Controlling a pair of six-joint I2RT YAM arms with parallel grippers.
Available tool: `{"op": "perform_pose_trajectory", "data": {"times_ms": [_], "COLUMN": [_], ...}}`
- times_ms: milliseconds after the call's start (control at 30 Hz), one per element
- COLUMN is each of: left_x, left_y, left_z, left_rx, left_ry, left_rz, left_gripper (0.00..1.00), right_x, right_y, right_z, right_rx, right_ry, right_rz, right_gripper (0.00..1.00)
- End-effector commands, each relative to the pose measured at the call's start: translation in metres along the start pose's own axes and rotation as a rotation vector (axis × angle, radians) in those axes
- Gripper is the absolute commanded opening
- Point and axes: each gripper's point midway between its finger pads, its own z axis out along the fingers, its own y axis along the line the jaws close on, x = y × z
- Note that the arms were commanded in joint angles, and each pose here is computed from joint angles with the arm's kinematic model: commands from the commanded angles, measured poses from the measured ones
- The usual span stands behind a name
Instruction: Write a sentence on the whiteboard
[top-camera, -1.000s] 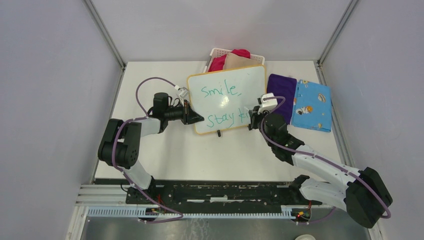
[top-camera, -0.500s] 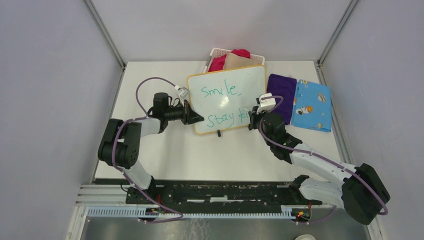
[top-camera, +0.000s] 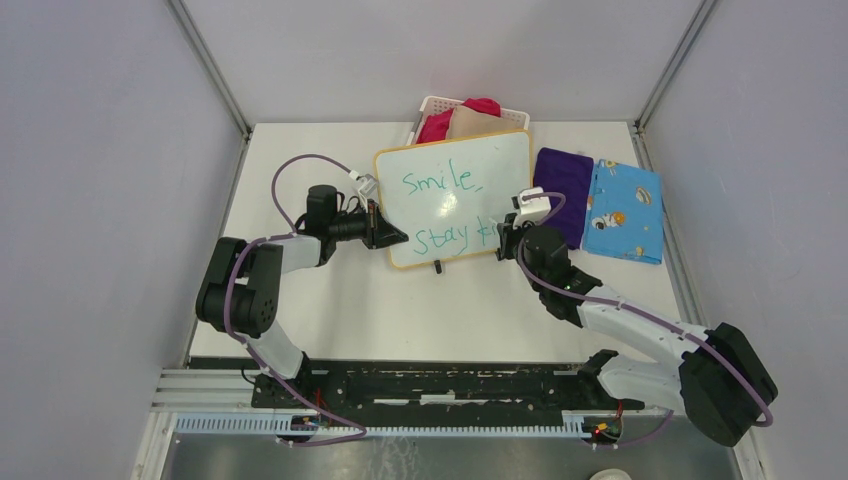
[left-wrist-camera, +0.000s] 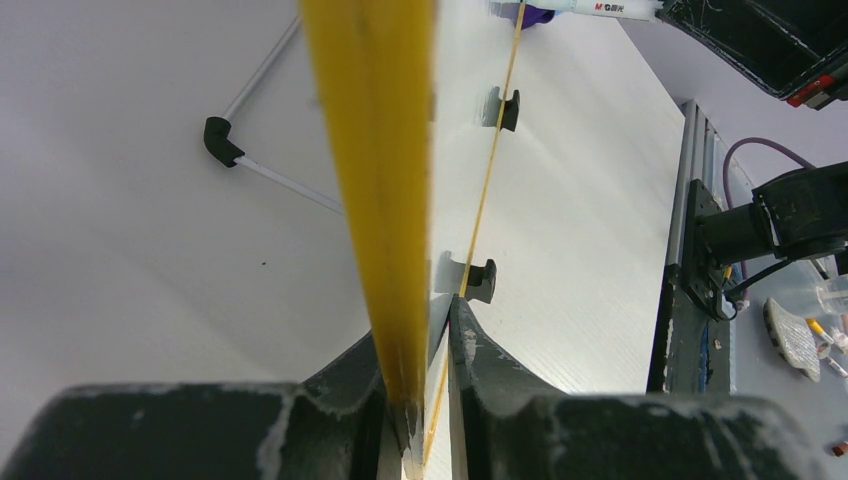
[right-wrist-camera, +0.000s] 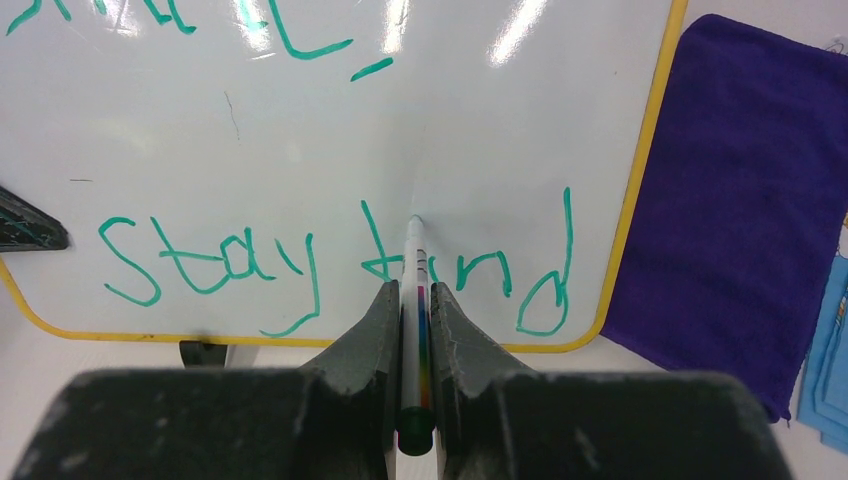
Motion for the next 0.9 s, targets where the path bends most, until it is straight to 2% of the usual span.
{"op": "perform_pose_trajectory", "data": {"times_ms": [0,300,467,600,700,867], "left_x": [0.057,0.057,0.057,0.057,0.058,0.057], "left_y": [0.015,0.014,0.015,0.015,0.015,0.015], "left_z": [0.001,0.002,0.002,0.002,0.001,0.002], "left_rx": [-0.097,-0.094,-0.097,-0.097,-0.101,-0.099], "left_ry": [0.154,0.156,0.156,0.156,0.156,0.155], "left_rz": [-0.127,-0.129,-0.128,-0.128,-0.130,-0.128], "left_gripper": [0.02,0.02,0.02,0.02,0.02,0.02], "right_x": [0.008,0.006,-0.034,-0.060,-0.057,-0.026], "right_y": [-0.012,-0.012,-0.003,-0.010,-0.024,-0.046], "right_z": [0.001,-0.004,-0.017,-0.032,-0.040,-0.047], "right_rx": [0.049,0.038,-0.022,-0.005,0.042,0.126], "right_ry": [0.012,0.001,-0.112,-0.173,-0.187,-0.142], "right_rz": [0.006,0.021,0.082,0.102,0.110,0.114], "right_gripper": [0.00,0.00,0.00,0.00,0.00,0.00]}}
